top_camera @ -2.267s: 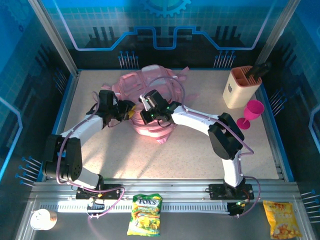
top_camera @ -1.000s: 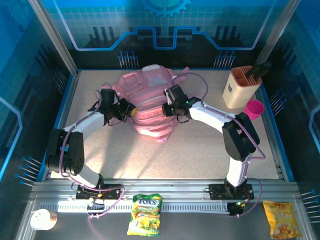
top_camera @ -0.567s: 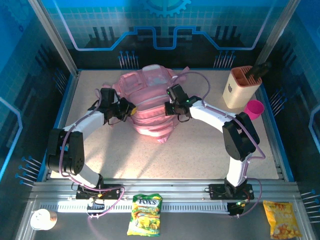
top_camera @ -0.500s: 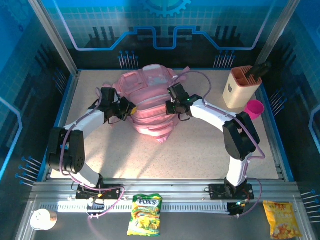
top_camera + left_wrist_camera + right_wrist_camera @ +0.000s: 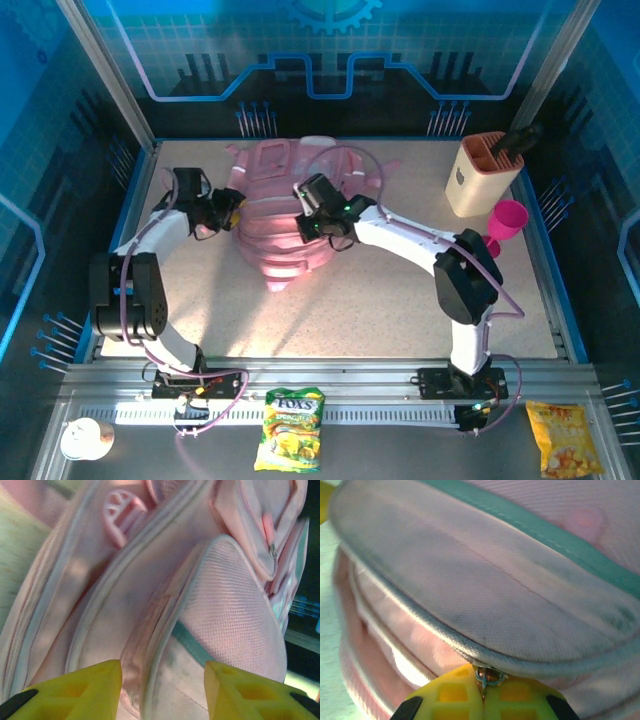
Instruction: Pack the student bag
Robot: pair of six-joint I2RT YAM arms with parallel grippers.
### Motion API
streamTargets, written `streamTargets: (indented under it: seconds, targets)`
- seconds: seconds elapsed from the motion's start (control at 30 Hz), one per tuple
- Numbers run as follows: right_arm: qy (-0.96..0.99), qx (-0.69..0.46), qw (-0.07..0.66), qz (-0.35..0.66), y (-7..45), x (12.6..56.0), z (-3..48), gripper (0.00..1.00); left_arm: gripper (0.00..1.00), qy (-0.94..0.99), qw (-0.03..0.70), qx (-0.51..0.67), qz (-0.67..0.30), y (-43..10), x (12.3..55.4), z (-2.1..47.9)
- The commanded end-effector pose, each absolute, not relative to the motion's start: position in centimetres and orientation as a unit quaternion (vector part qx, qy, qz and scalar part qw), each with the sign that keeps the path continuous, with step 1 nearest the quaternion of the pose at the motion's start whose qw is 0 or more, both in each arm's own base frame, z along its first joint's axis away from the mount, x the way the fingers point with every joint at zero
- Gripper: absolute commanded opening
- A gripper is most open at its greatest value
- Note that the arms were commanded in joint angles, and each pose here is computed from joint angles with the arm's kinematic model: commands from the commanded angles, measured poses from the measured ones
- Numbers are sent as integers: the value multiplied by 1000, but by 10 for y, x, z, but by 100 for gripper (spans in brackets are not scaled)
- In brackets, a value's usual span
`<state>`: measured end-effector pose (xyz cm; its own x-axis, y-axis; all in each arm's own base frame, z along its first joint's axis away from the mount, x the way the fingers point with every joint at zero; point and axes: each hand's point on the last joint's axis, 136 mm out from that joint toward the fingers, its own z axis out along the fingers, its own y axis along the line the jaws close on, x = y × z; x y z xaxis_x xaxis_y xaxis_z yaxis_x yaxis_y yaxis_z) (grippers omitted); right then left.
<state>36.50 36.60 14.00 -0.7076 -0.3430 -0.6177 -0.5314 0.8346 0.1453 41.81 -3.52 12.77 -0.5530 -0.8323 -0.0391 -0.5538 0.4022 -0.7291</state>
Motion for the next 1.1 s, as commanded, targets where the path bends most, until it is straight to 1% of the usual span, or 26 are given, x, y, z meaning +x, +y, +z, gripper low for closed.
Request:
streamTargets:
  seconds: [0.0,0.17,0.3,0.4,0.5,0.73,0.93,1.07]
  targets:
    - [892,-283,281,213,412,347,147,0,52,813,216,-439,-315,-19,397,138]
    - [882,-297,260,258,451,335,146,0,54,804,194,-451,-336,-26,380,133]
    - [876,-311,250,271,467,324,144,0,53,787,191,-447,-380,-37,385,138]
    - [875,-316,244,272,469,319,142,0,50,787,184,-441,-389,-42,390,138]
    - [877,-316,243,267,466,318,139,0,44,792,180,-434,-390,-47,396,136]
    - [886,-312,247,239,438,321,129,1,14,799,183,-429,-379,-49,405,130]
    - [894,-309,261,194,381,332,116,2,1,818,183,-409,-360,-46,408,127]
    - [910,-273,264,167,343,350,108,4,0,828,177,-399,-352,-47,405,121]
